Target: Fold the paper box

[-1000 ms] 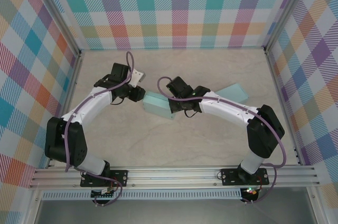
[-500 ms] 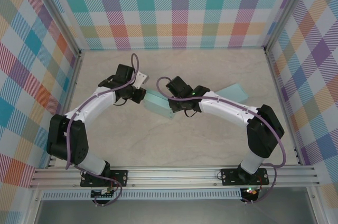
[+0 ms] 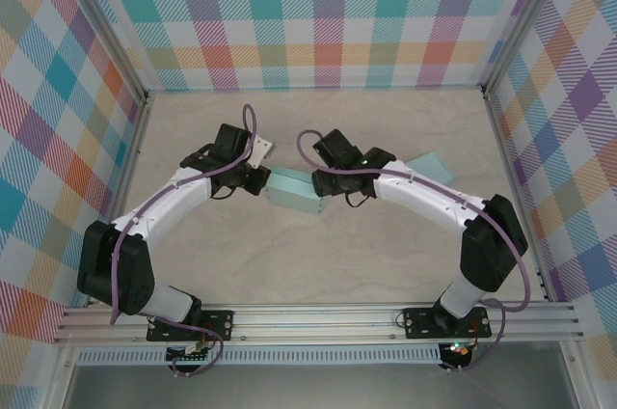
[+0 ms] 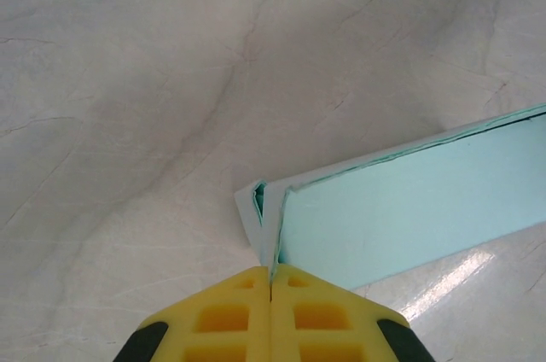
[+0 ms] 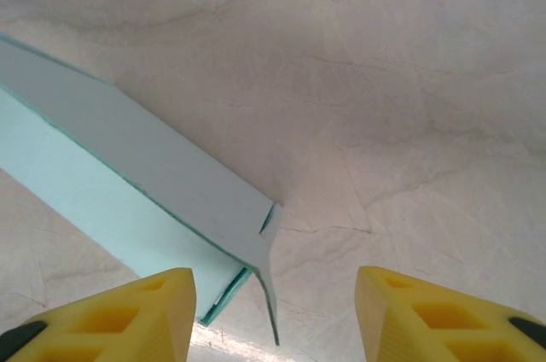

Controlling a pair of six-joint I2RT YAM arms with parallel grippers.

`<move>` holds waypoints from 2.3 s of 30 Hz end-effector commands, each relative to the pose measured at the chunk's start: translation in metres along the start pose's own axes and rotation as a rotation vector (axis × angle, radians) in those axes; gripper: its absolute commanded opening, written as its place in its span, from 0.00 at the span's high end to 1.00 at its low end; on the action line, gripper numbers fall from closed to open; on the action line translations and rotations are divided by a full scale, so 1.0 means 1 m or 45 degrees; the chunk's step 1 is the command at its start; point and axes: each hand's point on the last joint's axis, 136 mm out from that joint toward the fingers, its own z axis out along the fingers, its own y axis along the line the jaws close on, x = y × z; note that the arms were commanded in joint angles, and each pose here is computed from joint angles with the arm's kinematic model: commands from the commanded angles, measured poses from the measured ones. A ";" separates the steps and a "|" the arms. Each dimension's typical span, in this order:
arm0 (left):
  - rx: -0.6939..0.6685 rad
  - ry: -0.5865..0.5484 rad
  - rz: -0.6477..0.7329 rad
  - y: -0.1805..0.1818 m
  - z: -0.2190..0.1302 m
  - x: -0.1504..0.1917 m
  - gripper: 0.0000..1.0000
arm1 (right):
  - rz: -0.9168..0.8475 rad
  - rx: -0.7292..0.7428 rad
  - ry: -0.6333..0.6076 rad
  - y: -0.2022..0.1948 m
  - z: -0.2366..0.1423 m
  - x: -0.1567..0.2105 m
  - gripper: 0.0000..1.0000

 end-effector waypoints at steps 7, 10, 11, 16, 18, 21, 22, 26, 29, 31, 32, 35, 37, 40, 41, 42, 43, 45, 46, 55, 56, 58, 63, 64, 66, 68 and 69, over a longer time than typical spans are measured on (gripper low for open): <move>-0.018 -0.001 -0.053 -0.003 -0.012 0.010 1.00 | -0.046 -0.121 0.012 0.003 -0.014 -0.008 0.65; -0.017 -0.001 -0.062 -0.003 -0.012 0.013 1.00 | -0.077 -0.149 0.025 0.008 -0.013 -0.007 0.67; -0.016 0.006 -0.063 -0.004 -0.011 0.015 1.00 | -0.090 -0.164 0.034 0.010 -0.012 -0.006 0.67; -0.021 0.020 -0.073 -0.002 -0.008 0.017 1.00 | -0.117 -0.192 0.054 0.015 -0.007 -0.005 0.68; -0.015 0.022 -0.074 -0.004 -0.007 0.018 1.00 | -0.122 -0.172 0.054 0.013 -0.004 -0.006 0.70; -0.011 0.020 -0.075 -0.004 -0.007 0.017 1.00 | -0.135 -0.139 0.060 0.010 0.001 -0.007 0.72; -0.012 0.019 -0.076 -0.004 -0.007 0.017 1.00 | -0.139 -0.135 0.060 0.010 0.002 -0.007 0.73; -0.010 0.025 -0.084 -0.004 -0.006 0.018 1.00 | -0.145 -0.133 0.060 0.011 0.006 -0.010 0.75; -0.018 0.027 -0.086 -0.003 -0.005 0.018 1.00 | -0.144 -0.133 0.066 0.011 0.008 -0.011 0.79; -0.020 0.030 -0.086 -0.003 -0.004 0.018 1.00 | -0.144 -0.134 0.071 0.012 0.009 -0.010 0.81; -0.018 0.029 -0.086 -0.003 -0.005 0.018 1.00 | -0.143 -0.134 0.077 0.012 0.011 -0.009 0.84; -0.023 0.028 -0.087 -0.002 -0.005 0.017 1.00 | -0.140 -0.131 0.085 0.011 0.013 -0.008 0.92; -0.034 0.020 -0.090 -0.001 -0.006 0.015 0.95 | -0.143 -0.133 0.086 0.012 0.013 -0.008 0.96; -0.070 -0.006 -0.087 0.004 -0.010 0.009 0.73 | -0.170 -0.143 0.081 0.013 0.011 -0.010 1.00; -0.099 -0.023 -0.082 0.008 -0.013 0.005 0.71 | -0.186 -0.146 0.080 0.014 0.011 -0.010 1.00; -0.128 -0.034 -0.077 0.011 -0.015 0.002 0.68 | -0.199 -0.147 0.079 0.014 0.010 -0.010 1.00; -0.163 -0.046 -0.071 0.016 -0.017 -0.002 0.65 | -0.221 -0.154 0.080 0.015 0.010 -0.010 1.00; -0.216 -0.066 -0.050 0.023 -0.022 -0.010 0.61 | -0.249 -0.162 0.084 0.016 0.009 -0.010 1.00; -0.238 -0.077 -0.035 0.026 -0.023 -0.013 0.61 | -0.269 -0.170 0.085 0.017 0.008 -0.010 1.00; -0.154 -0.097 0.133 0.016 -0.015 -0.029 0.61 | -0.303 -0.175 0.097 0.018 0.009 -0.010 1.00; -0.149 -0.083 0.141 0.016 -0.012 -0.028 0.61 | -0.303 -0.174 0.100 0.018 0.009 -0.010 1.00; -0.157 -0.063 0.149 0.018 -0.008 -0.028 0.61 | -0.306 -0.176 0.098 0.018 0.009 -0.010 1.00; -0.151 -0.004 0.143 0.020 0.004 -0.027 0.72 | -0.307 -0.174 0.100 0.018 0.010 -0.011 1.00; -0.148 0.009 0.140 0.020 0.005 -0.026 0.76 | -0.307 -0.172 0.103 0.018 0.011 -0.011 1.00; -0.150 0.019 0.119 0.021 0.007 -0.025 0.88 | -0.306 -0.167 0.103 0.018 0.012 -0.012 1.00; -0.150 0.011 0.094 0.021 0.008 -0.027 0.96 | -0.305 -0.164 0.103 0.018 0.012 -0.013 1.00; -0.144 0.005 0.081 0.020 0.007 -0.028 0.97 | -0.306 -0.159 0.101 0.018 0.013 -0.014 1.00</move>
